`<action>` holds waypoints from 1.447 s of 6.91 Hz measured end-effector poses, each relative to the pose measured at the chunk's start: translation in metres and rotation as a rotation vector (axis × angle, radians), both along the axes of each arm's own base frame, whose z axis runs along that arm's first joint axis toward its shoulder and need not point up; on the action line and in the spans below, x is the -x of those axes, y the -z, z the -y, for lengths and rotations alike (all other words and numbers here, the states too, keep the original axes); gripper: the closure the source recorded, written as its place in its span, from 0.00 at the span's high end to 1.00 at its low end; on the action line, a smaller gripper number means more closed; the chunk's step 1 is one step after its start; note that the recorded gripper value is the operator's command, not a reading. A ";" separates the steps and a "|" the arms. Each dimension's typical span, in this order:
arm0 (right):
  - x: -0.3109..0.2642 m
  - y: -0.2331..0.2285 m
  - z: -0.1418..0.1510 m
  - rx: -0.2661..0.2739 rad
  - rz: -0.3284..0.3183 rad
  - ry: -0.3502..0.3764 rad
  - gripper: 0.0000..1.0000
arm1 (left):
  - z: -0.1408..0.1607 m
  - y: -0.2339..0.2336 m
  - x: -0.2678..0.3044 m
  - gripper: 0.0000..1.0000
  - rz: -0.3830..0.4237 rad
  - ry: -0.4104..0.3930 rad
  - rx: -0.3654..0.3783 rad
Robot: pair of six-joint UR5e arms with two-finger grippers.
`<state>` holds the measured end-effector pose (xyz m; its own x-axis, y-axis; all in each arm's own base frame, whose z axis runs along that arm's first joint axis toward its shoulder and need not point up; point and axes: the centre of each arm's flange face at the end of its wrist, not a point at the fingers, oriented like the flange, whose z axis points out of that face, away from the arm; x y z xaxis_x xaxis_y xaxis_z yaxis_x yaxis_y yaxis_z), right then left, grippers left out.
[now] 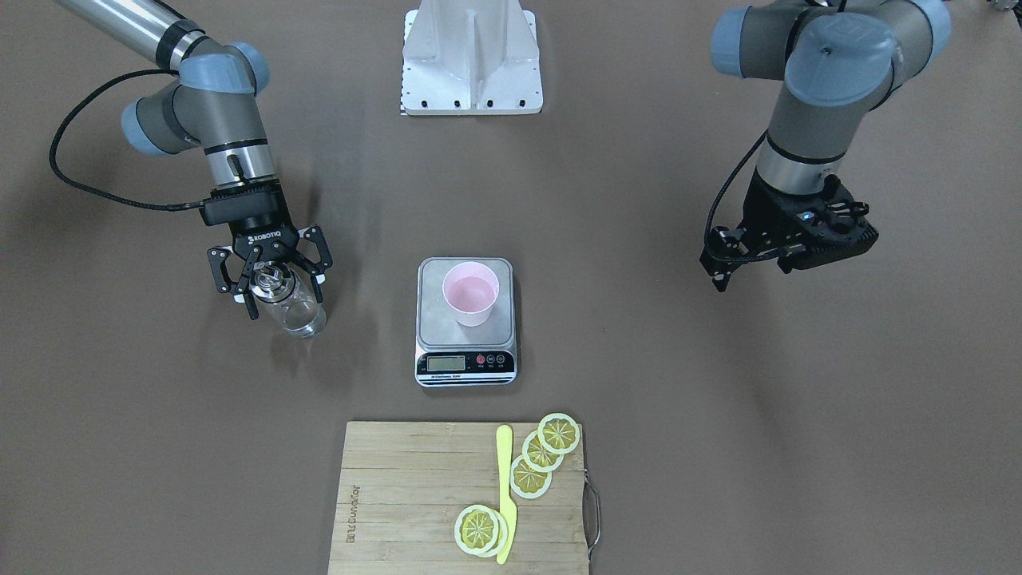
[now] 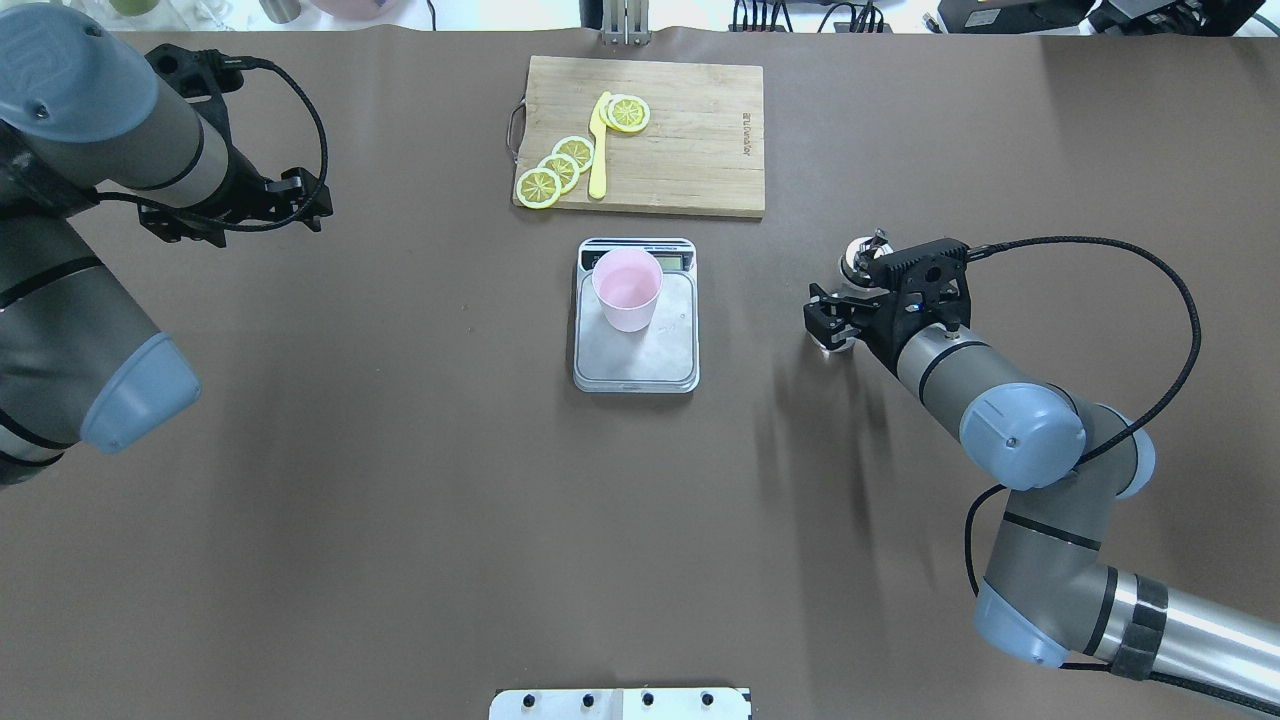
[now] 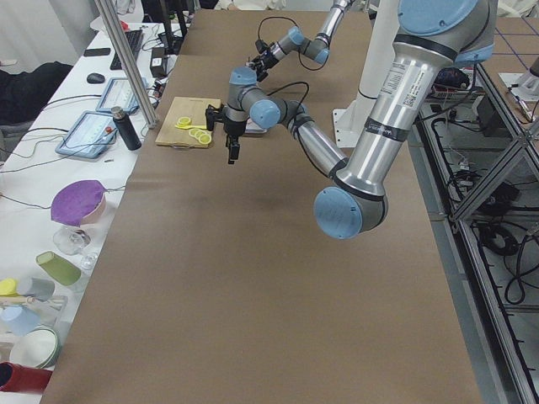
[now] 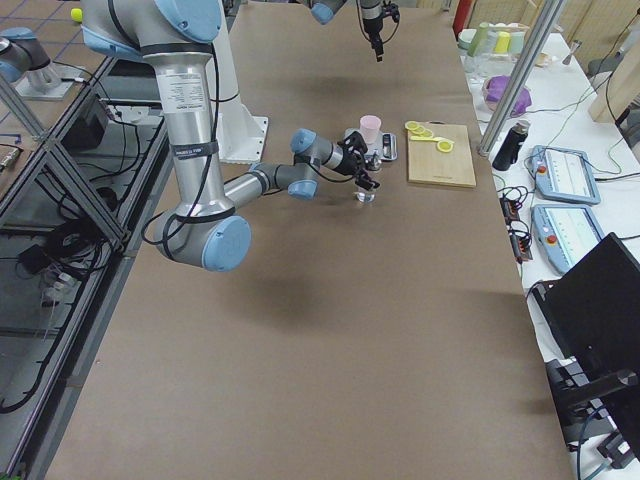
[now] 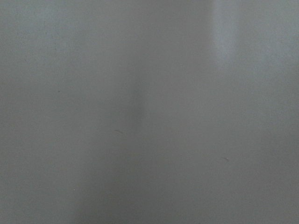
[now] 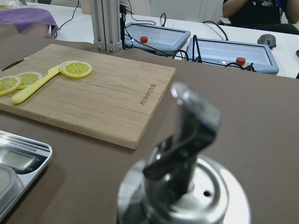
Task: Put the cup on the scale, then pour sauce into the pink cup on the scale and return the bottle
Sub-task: 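Grasp the glass sauce bottle by its neck with the right gripper, then lift the sauce bottle and carry it above the pink cup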
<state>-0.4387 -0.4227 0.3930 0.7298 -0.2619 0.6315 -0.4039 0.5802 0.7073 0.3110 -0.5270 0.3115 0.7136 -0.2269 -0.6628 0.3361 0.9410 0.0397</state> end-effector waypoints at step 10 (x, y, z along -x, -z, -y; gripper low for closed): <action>-0.002 0.101 0.030 -0.182 -0.534 -0.005 0.00 | 0.002 -0.004 0.000 0.99 0.006 0.001 0.008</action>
